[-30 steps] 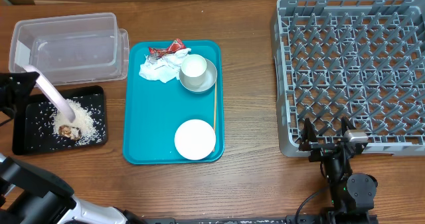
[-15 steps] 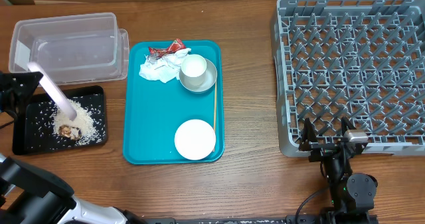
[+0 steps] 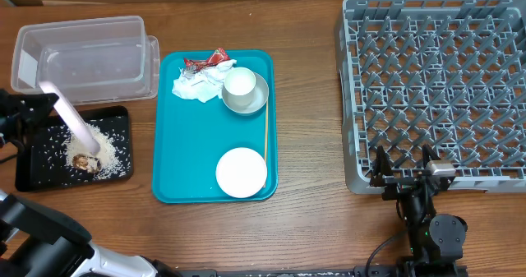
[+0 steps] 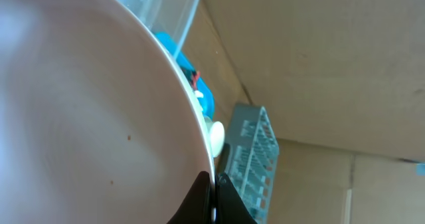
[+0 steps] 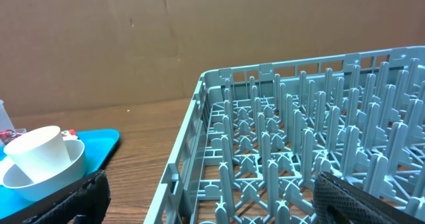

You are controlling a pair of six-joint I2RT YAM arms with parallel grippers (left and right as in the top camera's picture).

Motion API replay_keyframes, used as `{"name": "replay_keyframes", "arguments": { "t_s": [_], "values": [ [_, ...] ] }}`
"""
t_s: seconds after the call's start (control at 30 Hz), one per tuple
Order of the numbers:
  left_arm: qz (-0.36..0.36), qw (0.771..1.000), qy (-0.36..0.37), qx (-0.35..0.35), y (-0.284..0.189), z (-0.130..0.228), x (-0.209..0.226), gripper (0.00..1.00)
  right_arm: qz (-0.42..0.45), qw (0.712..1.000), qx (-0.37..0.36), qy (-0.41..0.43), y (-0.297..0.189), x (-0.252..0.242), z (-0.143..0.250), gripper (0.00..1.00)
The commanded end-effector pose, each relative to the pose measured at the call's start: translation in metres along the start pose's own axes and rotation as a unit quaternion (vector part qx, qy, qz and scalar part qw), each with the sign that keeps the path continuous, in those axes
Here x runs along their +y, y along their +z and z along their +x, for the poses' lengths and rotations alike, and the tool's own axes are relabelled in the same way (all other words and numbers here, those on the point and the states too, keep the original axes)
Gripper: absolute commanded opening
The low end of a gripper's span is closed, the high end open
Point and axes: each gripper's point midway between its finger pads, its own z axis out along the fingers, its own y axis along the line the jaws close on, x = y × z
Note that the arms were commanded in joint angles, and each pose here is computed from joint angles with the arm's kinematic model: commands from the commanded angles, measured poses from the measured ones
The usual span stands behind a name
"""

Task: Sort waste into correct bins and load items into the dishwasher
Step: 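Tilt the pink plate to dump the rice onto the black tray, then return the emptied pink plate to the teal tray and release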

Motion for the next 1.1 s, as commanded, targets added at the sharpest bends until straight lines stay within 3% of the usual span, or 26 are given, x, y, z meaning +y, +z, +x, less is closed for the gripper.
{"name": "replay_keyframes", "arguments": {
  "t_s": [0.0, 0.37, 0.47, 0.57, 0.73, 0.93, 1.07],
  "values": [
    [0.022, 0.998, 0.06, 0.0, -0.002, 0.013, -0.037, 0.04, 0.005, 1.0, -0.003, -0.003, 0.0, -0.002, 0.001, 1.0],
    [-0.123, 0.98, 0.143, 0.063, 0.032, 0.076, -0.057, 0.04, 0.005, 1.0, -0.003, -0.003, 0.0, -0.002, 0.001, 1.0],
    [-0.231, 0.964, 0.107, 0.078, 0.042, 0.09, -0.037, 0.04, 0.005, 1.0, -0.003, -0.003, 0.0, -0.002, 0.001, 1.0],
    [-0.292, 0.94, 0.138, 0.108, 0.064, 0.114, -0.036, 0.04, 0.005, 1.0, -0.003, -0.003, 0.0, -0.002, 0.001, 1.0],
    [-0.292, 0.92, 0.205, 0.161, 0.097, 0.155, -0.054, 0.04, 0.005, 1.0, -0.003, -0.003, 0.0, -0.002, 0.001, 1.0],
    [-0.353, 0.874, 0.293, 0.158, 0.131, 0.179, -0.058, 0.04, 0.005, 1.0, -0.003, -0.003, 0.0, -0.002, 0.001, 1.0],
    [-0.353, 0.859, 0.313, 0.2, 0.166, 0.209, -0.055, 0.04, 0.005, 1.0, -0.003, -0.003, 0.0, -0.002, 0.001, 1.0]
  ]
}}
